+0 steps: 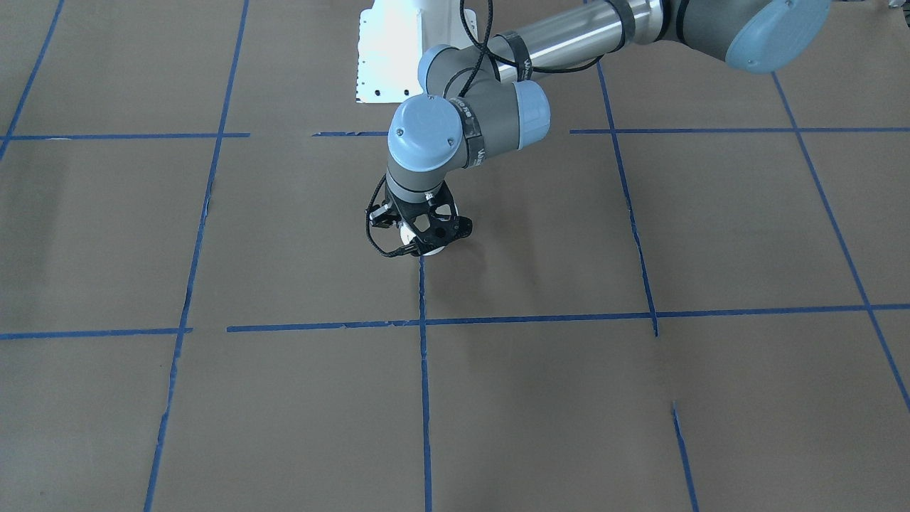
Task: Flip mug
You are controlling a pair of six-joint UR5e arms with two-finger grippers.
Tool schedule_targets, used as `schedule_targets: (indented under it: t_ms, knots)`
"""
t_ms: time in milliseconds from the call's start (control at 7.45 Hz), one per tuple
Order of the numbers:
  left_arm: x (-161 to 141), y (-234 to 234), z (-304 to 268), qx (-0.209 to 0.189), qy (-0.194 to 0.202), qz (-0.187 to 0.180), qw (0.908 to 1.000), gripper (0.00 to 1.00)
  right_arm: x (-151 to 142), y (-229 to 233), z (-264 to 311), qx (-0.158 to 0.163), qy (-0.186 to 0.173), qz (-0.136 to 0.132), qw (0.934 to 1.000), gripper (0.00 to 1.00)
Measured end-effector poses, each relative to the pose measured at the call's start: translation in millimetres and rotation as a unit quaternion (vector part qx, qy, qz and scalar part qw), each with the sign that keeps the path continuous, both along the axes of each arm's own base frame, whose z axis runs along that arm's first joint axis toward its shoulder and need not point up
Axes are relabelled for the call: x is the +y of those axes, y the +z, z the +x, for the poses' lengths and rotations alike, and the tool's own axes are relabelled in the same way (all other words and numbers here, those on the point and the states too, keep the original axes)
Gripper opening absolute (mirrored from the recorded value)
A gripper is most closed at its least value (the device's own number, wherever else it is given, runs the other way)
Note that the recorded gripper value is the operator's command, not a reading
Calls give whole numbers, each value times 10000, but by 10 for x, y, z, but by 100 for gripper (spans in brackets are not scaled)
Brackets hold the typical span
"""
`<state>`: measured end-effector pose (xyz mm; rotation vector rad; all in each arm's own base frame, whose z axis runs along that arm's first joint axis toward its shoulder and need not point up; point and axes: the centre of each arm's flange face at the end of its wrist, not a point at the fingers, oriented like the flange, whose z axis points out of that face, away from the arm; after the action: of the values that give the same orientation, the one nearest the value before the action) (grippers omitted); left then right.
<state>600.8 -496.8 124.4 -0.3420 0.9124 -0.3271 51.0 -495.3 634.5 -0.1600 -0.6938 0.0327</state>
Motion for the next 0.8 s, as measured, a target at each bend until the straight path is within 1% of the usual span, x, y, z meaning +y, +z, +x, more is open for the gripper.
schedule_targets:
  t_ms: [134, 268, 402, 537, 671, 805]
  knots:
    - [-82, -53, -269, 60, -16, 203, 9998, 100, 0, 0, 0, 0, 0, 0, 10000, 100]
    - [-139, -50, -655, 82, 14, 489, 9988, 100, 0, 0, 0, 0, 0, 0, 10000, 100]
    - [-169, 120, -1156, 90, 67, 864, 9962, 100, 2, 2, 0, 0, 0, -2, 10000, 100]
    - [-239, 471, -1753, 43, 144, 1352, 9907, 100, 4, 5, 0, 0, 0, -5, 10000, 100]
    - [-349, 922, -2337, -101, 335, 1911, 9809, 100, 5, 5, 0, 0, 0, -5, 10000, 100]
    - [-483, 1497, -2920, -350, 674, 2464, 9662, 100, 3, 3, 0, 0, 0, -3, 10000, 100]
